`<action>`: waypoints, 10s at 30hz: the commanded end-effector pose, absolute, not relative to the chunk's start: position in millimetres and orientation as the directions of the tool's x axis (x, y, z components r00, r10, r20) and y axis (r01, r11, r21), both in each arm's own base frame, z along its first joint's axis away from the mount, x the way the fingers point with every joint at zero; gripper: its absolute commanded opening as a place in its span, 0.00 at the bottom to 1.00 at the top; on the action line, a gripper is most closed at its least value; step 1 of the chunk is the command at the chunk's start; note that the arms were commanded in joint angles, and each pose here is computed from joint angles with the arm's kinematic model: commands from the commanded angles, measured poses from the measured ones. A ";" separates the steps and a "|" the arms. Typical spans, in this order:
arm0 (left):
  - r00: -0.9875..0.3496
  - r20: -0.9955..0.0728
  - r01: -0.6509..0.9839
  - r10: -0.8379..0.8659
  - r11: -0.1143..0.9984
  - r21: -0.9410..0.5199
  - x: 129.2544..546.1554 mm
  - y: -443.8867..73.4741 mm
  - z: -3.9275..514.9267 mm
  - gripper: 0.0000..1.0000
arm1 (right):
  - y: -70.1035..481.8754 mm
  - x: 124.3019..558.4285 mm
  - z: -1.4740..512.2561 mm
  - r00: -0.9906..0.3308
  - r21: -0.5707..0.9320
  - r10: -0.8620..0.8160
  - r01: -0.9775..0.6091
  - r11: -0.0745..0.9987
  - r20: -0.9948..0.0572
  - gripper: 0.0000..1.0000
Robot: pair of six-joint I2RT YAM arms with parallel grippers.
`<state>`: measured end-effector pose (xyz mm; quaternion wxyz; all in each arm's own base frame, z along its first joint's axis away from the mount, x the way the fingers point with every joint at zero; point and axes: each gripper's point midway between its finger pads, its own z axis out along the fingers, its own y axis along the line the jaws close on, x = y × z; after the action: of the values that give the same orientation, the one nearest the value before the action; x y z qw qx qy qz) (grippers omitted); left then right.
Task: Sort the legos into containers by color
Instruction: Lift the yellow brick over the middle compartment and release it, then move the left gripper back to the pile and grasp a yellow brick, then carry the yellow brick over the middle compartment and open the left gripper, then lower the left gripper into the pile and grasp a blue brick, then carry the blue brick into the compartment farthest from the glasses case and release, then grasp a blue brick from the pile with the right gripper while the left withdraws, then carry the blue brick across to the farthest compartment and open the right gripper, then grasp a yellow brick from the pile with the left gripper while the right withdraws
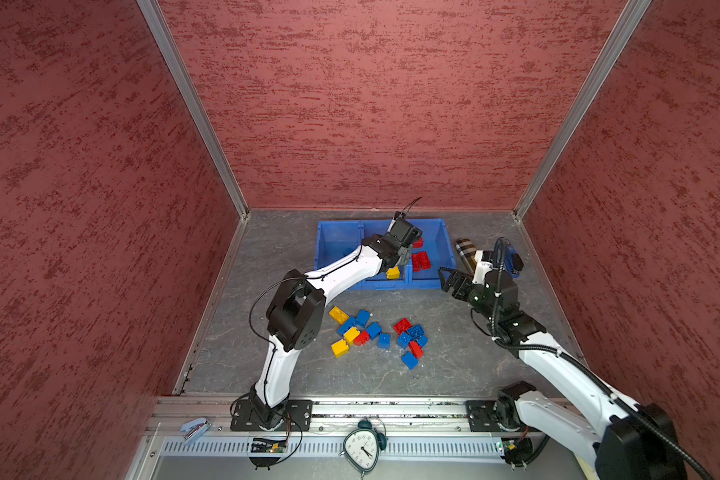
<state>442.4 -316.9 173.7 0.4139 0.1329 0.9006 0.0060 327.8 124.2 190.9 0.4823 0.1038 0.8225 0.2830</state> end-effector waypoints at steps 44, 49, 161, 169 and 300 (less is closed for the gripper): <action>-0.918 -0.049 0.392 0.392 0.920 0.024 160.0 -199.7 11.8 0.75 | 142.5 353.3 181.3 -0.427 0.534 0.468 -0.042 0.844 -0.774 0.99; -0.910 -0.017 0.414 0.414 0.910 0.002 141.2 -203.1 10.7 0.70 | 141.2 354.3 181.6 -0.427 0.513 0.450 -0.040 0.857 -0.784 0.99; -0.881 -0.221 0.414 0.417 0.908 0.065 199.2 -293.1 44.2 0.30 | 134.7 347.1 153.0 -0.533 0.393 0.336 0.007 0.920 -0.776 0.99; -0.773 -0.584 0.291 0.249 0.956 0.023 248.6 -262.9 166.4 0.26 | 141.0 350.1 181.7 -0.460 0.414 0.337 -0.075 0.907 -0.821 0.99; -0.821 -0.499 -0.185 -0.278 0.956 -0.229 242.8 -123.4 119.3 1.00 | 334.1 344.8 275.3 -0.150 0.085 -0.010 -0.612 0.787 -0.989 0.99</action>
<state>253.8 -99.3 135.7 0.3147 -0.1716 0.9318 -0.0581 349.8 363.2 241.9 0.5531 -0.2998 0.7447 0.2227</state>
